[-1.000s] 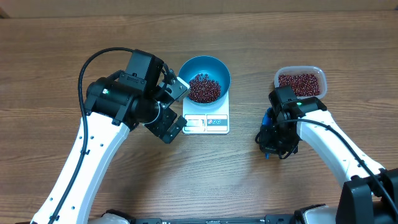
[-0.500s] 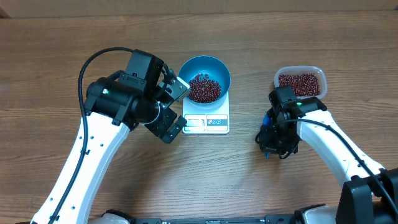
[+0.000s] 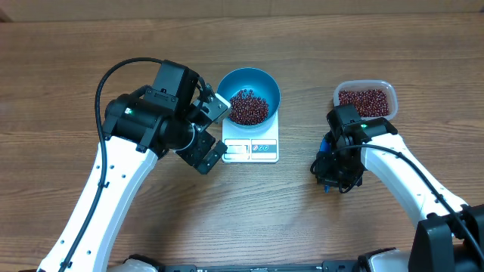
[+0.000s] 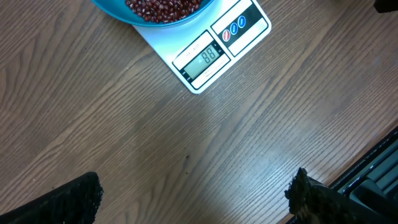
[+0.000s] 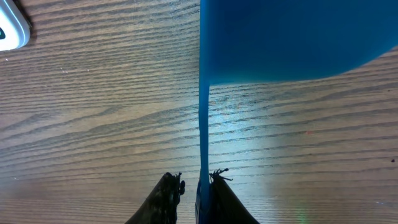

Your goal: Scoop item into bowl and weigh 150g on scale

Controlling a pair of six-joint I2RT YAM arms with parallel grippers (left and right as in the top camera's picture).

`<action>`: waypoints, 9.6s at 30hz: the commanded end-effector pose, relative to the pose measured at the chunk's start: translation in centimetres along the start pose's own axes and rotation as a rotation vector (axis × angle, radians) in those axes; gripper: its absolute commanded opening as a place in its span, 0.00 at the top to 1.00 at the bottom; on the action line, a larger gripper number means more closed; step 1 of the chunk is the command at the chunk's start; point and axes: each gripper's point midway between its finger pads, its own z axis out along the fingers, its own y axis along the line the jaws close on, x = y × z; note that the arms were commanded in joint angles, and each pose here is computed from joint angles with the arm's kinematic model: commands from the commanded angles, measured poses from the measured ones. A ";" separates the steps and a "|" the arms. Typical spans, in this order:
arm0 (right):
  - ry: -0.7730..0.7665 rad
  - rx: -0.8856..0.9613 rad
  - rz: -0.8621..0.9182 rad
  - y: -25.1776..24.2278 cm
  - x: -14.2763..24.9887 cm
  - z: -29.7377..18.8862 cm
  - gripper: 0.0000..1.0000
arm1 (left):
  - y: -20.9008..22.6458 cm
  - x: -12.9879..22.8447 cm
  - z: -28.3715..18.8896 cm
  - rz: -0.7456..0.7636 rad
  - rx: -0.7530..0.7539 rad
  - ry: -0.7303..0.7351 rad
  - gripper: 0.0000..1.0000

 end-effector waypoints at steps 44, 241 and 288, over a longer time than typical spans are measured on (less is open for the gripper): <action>-0.086 -0.045 -0.020 1.8 -2.1 -3.5 0.89 | -0.2 0.0 -0.3 0.020 0.009 -0.015 0.01; -0.231 -0.309 0.067 -2.6 -14.5 -7.8 0.96 | -0.2 0.0 -0.3 0.020 0.010 -0.015 0.00; -0.329 -0.489 -0.014 -5.7 -15.0 -11.1 0.96 | -0.2 0.0 -0.3 0.020 0.009 -0.015 0.00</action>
